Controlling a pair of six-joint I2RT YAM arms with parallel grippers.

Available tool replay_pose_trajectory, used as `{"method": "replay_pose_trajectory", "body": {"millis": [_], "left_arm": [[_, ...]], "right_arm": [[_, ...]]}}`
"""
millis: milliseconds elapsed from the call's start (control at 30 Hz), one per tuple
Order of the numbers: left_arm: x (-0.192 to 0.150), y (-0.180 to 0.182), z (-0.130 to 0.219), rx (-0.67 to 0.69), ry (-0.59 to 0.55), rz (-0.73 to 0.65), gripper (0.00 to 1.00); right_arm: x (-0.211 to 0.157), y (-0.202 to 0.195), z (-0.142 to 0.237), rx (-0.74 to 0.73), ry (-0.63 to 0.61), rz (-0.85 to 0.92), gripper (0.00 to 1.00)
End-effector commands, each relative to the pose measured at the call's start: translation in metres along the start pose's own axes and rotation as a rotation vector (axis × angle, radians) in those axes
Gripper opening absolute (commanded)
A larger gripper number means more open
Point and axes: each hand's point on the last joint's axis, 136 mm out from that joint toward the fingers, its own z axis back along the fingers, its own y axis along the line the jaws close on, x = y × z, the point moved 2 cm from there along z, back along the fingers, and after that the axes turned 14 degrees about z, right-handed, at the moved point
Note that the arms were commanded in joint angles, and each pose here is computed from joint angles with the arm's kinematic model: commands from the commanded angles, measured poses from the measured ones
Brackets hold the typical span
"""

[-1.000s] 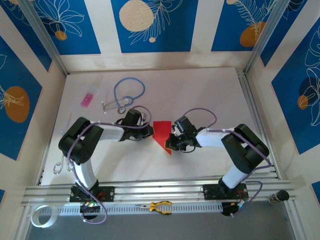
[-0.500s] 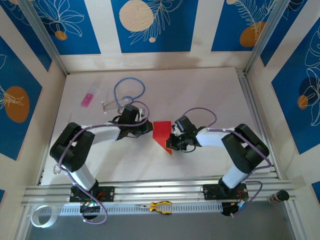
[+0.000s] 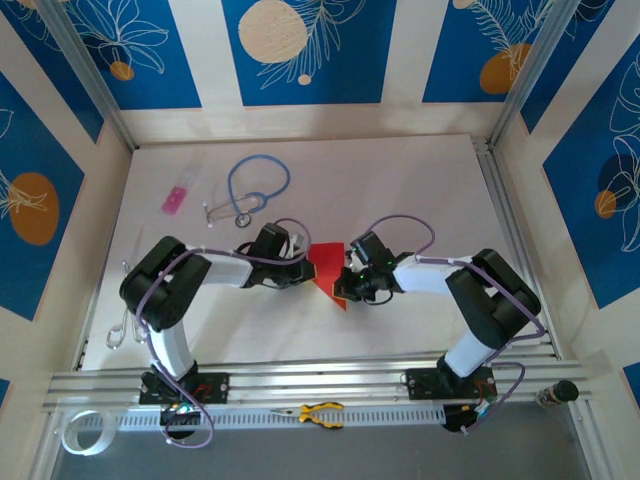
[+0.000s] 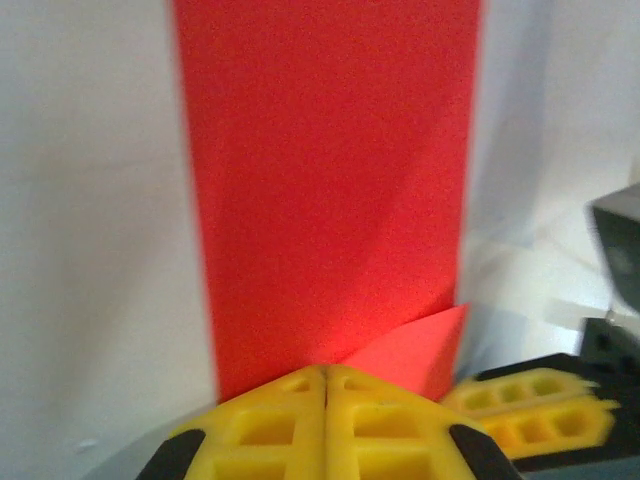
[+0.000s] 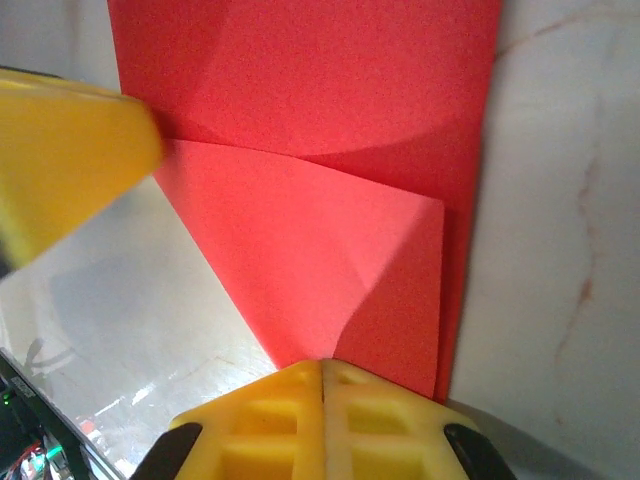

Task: Fold a paper plane with a square sheet of paper (pick it up from the middle)

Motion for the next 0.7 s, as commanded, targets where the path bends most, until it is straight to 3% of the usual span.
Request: {"method": "replay_pose_trajectory", "body": {"millis": [0, 233, 433, 667], "left_arm": [[-0.007, 0.025, -0.008, 0.07, 0.012, 0.037, 0.0], [-0.01, 0.036, -0.002, 0.129, 0.003, 0.033, 0.0], [-0.01, 0.035, -0.005, 0.121, 0.015, 0.035, 0.0], [-0.01, 0.036, -0.004, 0.126, 0.012, 0.037, 0.0]], "right_arm": [[-0.003, -0.004, 0.008, -0.047, 0.031, 0.007, 0.04], [0.019, 0.036, 0.017, 0.091, -0.035, 0.058, 0.07], [0.027, 0.046, -0.004, 0.138, 0.003, 0.055, 0.09], [0.02, 0.031, -0.02, 0.045, 0.047, 0.049, 0.09]]}}
